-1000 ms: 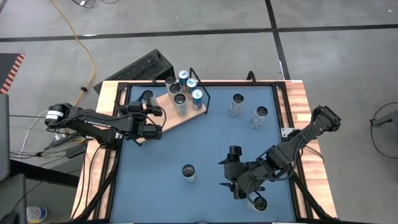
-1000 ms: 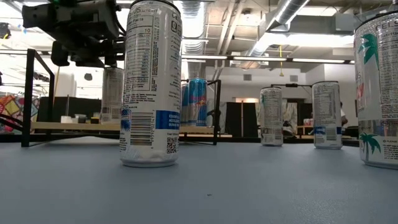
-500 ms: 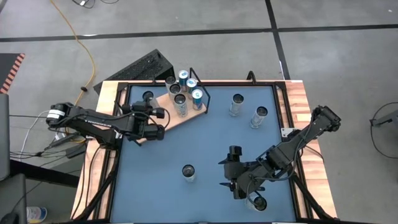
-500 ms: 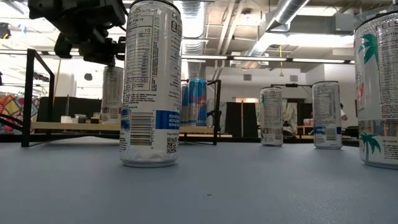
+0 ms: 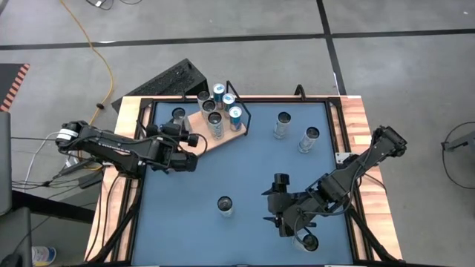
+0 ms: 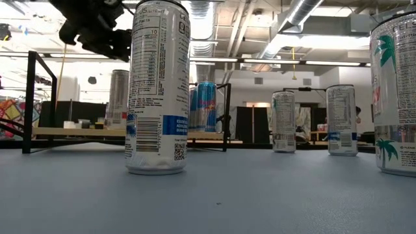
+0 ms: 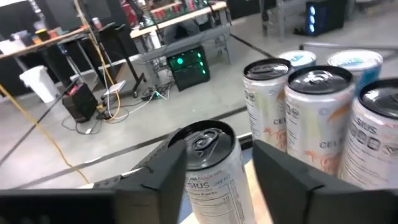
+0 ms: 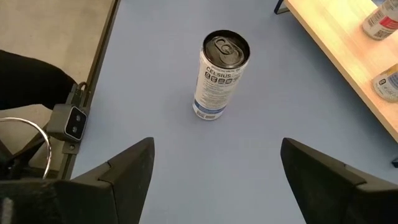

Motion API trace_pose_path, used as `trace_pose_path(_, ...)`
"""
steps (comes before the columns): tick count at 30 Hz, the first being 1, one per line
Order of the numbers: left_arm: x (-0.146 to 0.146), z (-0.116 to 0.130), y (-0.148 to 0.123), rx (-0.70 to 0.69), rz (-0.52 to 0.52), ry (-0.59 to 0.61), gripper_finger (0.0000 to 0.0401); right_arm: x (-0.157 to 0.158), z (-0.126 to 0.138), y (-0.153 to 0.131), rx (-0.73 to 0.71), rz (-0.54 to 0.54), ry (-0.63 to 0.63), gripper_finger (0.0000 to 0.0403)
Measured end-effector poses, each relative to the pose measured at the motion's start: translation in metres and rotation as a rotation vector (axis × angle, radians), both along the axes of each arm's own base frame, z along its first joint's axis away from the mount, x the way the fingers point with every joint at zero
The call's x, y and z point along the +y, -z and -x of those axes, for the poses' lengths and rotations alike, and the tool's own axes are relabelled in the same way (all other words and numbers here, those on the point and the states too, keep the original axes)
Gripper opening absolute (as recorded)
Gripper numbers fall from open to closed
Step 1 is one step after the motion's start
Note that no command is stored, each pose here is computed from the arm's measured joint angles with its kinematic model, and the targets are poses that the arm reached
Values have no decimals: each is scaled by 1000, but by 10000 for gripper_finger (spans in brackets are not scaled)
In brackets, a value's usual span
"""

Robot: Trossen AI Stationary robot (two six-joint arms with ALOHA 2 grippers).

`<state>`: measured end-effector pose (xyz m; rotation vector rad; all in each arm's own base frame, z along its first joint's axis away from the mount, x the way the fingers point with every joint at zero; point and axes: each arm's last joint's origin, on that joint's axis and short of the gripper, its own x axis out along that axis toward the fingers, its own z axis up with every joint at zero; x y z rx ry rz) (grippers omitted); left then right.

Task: Place canned beverage on shelf
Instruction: Put the bottom left white and pink soda can on the shelf

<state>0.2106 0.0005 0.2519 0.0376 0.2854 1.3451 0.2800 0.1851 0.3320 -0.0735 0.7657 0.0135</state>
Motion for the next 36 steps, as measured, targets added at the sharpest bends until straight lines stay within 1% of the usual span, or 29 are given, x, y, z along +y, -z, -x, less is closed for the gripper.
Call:
trace_pose_path(4, -3, -5, -17, 61, -4, 38, 239, 2, 1, 0, 0, -1, -5, 334)
trace_pose_path(8, -2, -7, -30, 98, -12, 43, 302, 2, 1, 0, 0, 0, -8, 334)
trace_pose_path(10, 0, -5, -33, 104, -13, 30, 326, 2, 1, 0, 0, 0, -7, 334)
trace_pose_path(12, 1, -2, -32, 71, -22, 4, 342, 2, 1, 0, 0, 0, -7, 334)
trace_pose_path(14, 3, 5, -25, 46, -45, -28, 350, 2, 1, 0, 0, 0, -7, 334)
trace_pose_path(19, 5, 21, -4, -109, -76, -85, 353, 2, 1, 0, 1, 1, -8, 334)
trace_pose_path(23, 5, 23, 11, -203, -68, -95, 353, 2, 2, 0, 4, 8, -13, 334)
trace_pose_path(25, 2, 23, 14, -230, -83, -81, 353, 1, 1, 0, 4, 8, -11, 334)
trace_pose_path(29, -5, 20, 13, -216, -144, -39, 353, 1, 1, 0, 3, 8, -10, 334)
trace_pose_path(33, -8, 19, 14, -185, -152, -21, 353, 1, 1, 0, 4, 8, -11, 334)
trace_pose_path(36, -8, 21, 21, -166, -155, -20, 353, 1, 1, 0, 4, 9, -11, 334)
